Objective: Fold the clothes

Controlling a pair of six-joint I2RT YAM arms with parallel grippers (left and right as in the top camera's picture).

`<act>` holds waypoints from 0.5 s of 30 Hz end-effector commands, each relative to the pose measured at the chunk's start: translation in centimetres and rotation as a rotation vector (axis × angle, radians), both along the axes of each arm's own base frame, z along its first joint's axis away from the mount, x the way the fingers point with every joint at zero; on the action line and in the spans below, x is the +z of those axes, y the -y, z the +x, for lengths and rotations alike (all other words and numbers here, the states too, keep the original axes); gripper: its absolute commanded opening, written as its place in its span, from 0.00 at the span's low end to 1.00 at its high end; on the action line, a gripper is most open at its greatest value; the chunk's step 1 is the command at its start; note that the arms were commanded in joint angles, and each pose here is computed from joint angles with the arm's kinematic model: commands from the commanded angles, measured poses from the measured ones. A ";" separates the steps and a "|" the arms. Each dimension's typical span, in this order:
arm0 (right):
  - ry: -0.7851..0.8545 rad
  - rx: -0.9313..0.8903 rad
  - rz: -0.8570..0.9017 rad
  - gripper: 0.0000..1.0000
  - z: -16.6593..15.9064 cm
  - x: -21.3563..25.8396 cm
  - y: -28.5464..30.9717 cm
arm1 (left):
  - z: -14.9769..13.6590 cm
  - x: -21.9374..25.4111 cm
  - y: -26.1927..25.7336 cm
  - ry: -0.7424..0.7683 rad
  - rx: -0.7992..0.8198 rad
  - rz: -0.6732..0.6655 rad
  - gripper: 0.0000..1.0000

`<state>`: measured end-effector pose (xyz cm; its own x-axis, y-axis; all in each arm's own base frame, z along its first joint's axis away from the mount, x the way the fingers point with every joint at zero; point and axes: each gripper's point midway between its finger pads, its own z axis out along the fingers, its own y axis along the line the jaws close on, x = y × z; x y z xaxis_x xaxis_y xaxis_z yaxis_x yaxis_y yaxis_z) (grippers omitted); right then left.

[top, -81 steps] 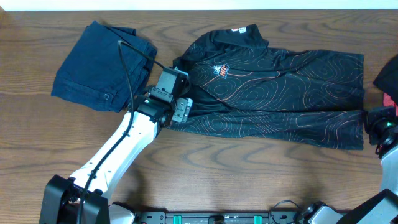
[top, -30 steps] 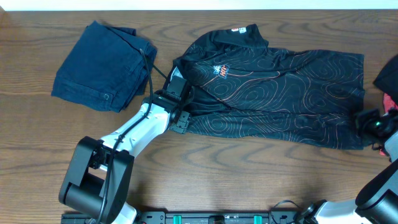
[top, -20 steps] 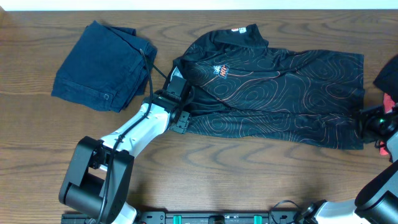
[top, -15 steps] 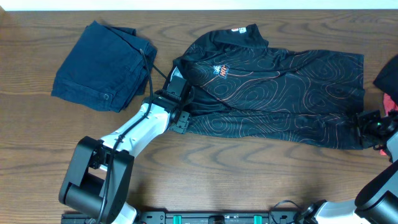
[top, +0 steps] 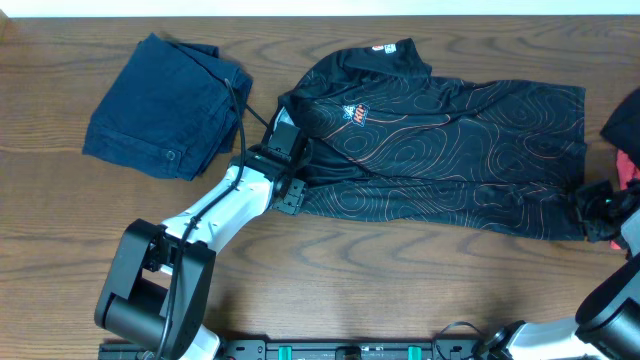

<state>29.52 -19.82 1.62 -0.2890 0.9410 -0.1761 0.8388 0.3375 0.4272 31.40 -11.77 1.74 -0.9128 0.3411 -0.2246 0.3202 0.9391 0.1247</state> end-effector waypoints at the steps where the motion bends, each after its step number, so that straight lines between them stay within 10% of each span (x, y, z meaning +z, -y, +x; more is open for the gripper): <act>1: -0.022 0.007 -0.003 0.34 -0.1 -0.9 0.2 | -0.1 -0.2 -0.6 -0.003 0.026 0.018 0.72; 5: -0.002 0.011 -0.008 0.01 0.5 -1.1 0.5 | -0.1 -0.2 -0.6 -0.003 0.026 0.018 0.72; 15: 0.149 0.020 0.125 0.01 4.0 3.8 -0.4 | -0.2 -0.3 -0.7 -0.006 0.026 0.019 0.72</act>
<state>31.74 -18.91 3.03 -0.2989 0.9504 -0.0862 0.7972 0.2983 0.5249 31.32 -11.74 1.73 -0.9135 0.3414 -0.2213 0.3206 0.9389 0.1250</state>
